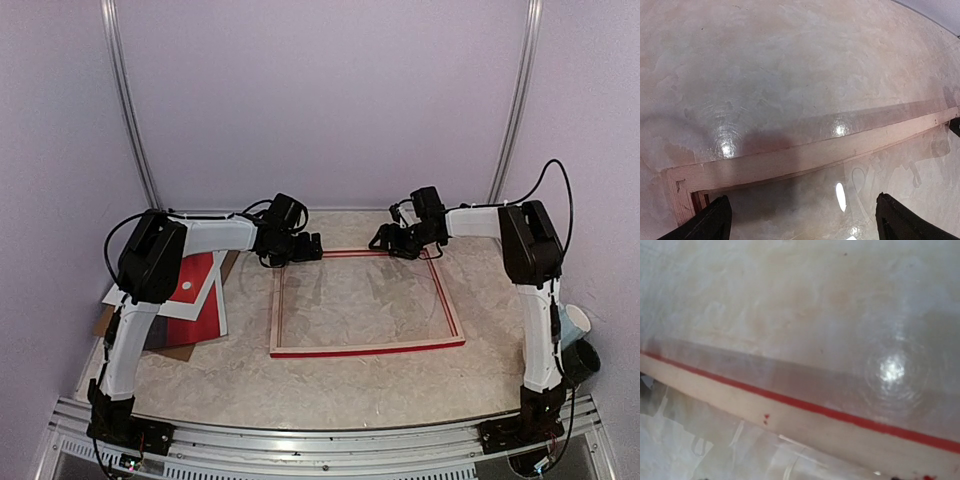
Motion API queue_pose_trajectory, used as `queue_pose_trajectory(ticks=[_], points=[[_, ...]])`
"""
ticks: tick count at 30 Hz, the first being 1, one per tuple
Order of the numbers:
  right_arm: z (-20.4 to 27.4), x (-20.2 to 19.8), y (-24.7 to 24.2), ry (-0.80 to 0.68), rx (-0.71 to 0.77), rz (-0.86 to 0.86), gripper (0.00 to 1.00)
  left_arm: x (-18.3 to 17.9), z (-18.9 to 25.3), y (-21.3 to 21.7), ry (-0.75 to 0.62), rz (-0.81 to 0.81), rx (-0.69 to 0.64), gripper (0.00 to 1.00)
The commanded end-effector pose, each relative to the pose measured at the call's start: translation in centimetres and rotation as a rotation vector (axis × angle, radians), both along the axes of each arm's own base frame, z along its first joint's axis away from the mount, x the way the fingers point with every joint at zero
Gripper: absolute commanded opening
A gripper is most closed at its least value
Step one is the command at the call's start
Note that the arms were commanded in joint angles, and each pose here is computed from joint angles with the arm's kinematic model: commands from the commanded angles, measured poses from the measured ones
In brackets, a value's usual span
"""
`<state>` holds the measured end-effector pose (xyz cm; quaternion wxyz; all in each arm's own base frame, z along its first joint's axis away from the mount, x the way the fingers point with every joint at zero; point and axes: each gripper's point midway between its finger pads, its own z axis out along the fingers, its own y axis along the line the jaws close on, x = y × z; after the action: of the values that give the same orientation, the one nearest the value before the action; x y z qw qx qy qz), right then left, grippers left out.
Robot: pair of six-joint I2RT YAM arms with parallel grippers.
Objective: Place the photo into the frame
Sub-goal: Adjust the glass panel in the frame body.
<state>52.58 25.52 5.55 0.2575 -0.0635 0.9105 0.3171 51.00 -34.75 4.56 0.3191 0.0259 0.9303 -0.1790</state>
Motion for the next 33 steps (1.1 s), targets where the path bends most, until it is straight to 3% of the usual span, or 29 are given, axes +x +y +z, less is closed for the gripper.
queue_pose_trajectory(ticks=[1,14,24,33], points=[[-1.4,-0.1,-0.2,0.022,-0.042,-0.018,0.78,-0.6,-1.4,0.0,0.029,-0.016,0.006,0.99],[-2.1,-0.7,-5.9,0.053,-0.107,-0.158,0.80,-0.7,-1.6,0.9,0.032,-0.004,0.007,0.99],[2.2,-0.2,-7.1,-0.031,-0.071,-0.152,0.80,-0.7,-1.4,1.1,0.031,-0.001,0.007,0.99],[2.0,0.3,-10.2,-0.039,-0.177,-0.206,0.80,-0.6,-0.1,1.1,0.015,0.000,-0.027,0.99]])
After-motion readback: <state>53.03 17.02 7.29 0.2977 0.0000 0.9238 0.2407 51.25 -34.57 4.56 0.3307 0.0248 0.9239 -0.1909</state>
